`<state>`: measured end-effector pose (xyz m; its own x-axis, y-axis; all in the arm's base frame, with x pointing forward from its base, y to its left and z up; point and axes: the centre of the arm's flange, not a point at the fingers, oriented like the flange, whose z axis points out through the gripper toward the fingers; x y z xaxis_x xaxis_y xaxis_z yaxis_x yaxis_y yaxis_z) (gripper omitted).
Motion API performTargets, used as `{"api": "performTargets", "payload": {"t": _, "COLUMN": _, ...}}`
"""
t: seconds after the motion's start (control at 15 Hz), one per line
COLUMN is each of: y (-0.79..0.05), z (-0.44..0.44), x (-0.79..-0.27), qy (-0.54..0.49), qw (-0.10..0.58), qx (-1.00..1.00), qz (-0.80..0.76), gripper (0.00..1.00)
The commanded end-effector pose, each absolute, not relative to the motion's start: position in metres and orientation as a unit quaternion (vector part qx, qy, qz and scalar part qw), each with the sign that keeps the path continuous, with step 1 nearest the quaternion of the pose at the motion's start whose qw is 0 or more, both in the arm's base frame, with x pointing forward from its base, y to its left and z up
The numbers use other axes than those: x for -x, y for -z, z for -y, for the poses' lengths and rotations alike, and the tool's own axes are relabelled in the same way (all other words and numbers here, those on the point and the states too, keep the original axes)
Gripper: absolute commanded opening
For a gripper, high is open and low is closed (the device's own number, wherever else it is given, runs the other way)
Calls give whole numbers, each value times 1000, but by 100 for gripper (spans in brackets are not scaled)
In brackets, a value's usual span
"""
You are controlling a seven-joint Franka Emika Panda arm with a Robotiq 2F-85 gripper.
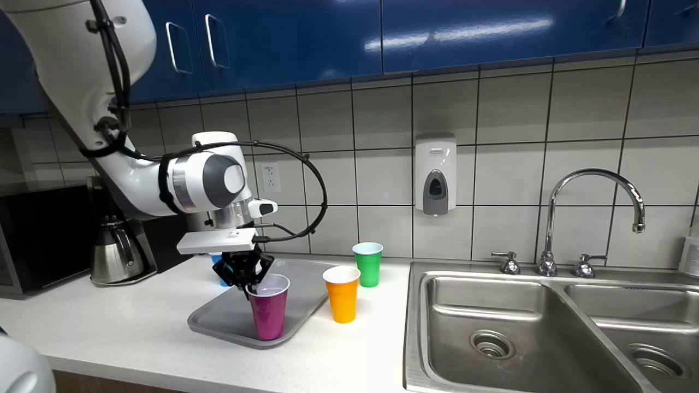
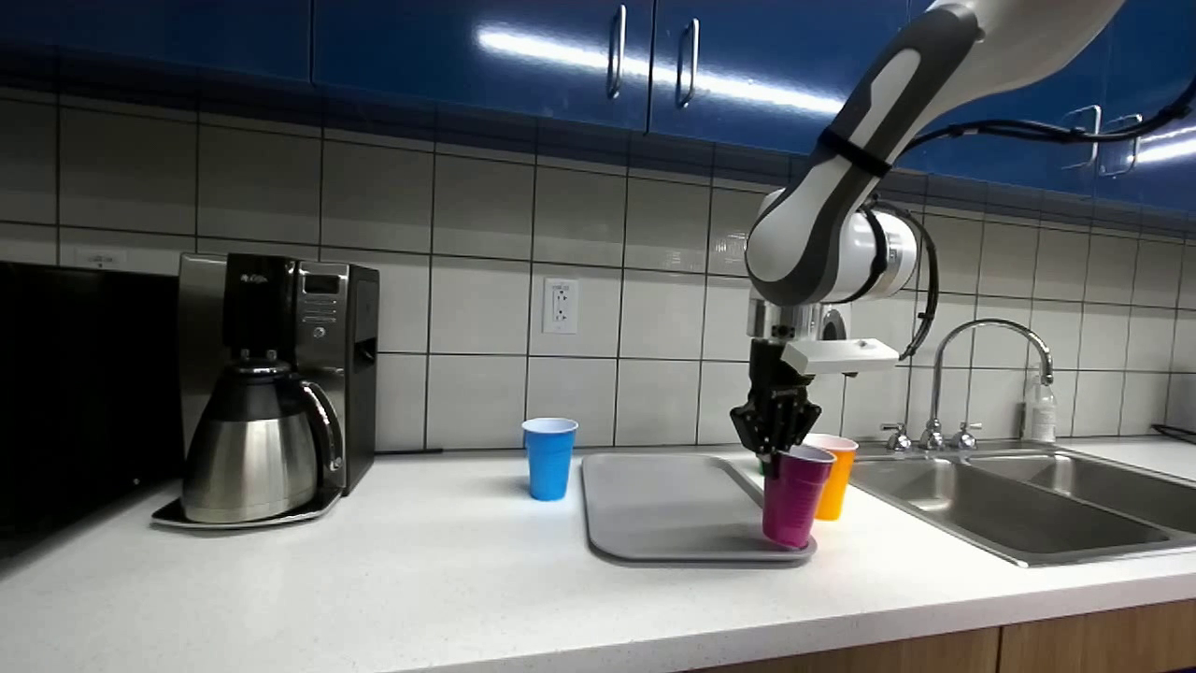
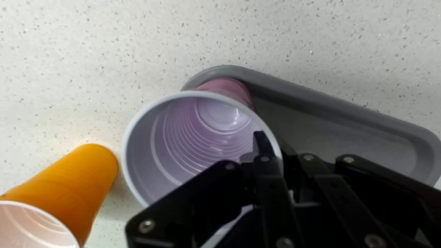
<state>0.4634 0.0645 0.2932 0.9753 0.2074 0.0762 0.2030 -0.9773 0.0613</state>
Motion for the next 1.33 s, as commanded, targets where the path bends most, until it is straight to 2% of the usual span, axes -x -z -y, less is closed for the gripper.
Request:
{"api": "performTargets", "payload": {"t": 0.0, "y": -293, "z": -75, "x": -472, "qy": -43, "qw": 37, "qx": -993, "qz": -100, "gripper": 1}}
{"api": "performTargets", "payload": {"t": 1.27, "y": -276, "z": -81, "x": -490, "qy": -46, "qw": 67, "qx": -991, "qz": -106, "gripper": 1}}
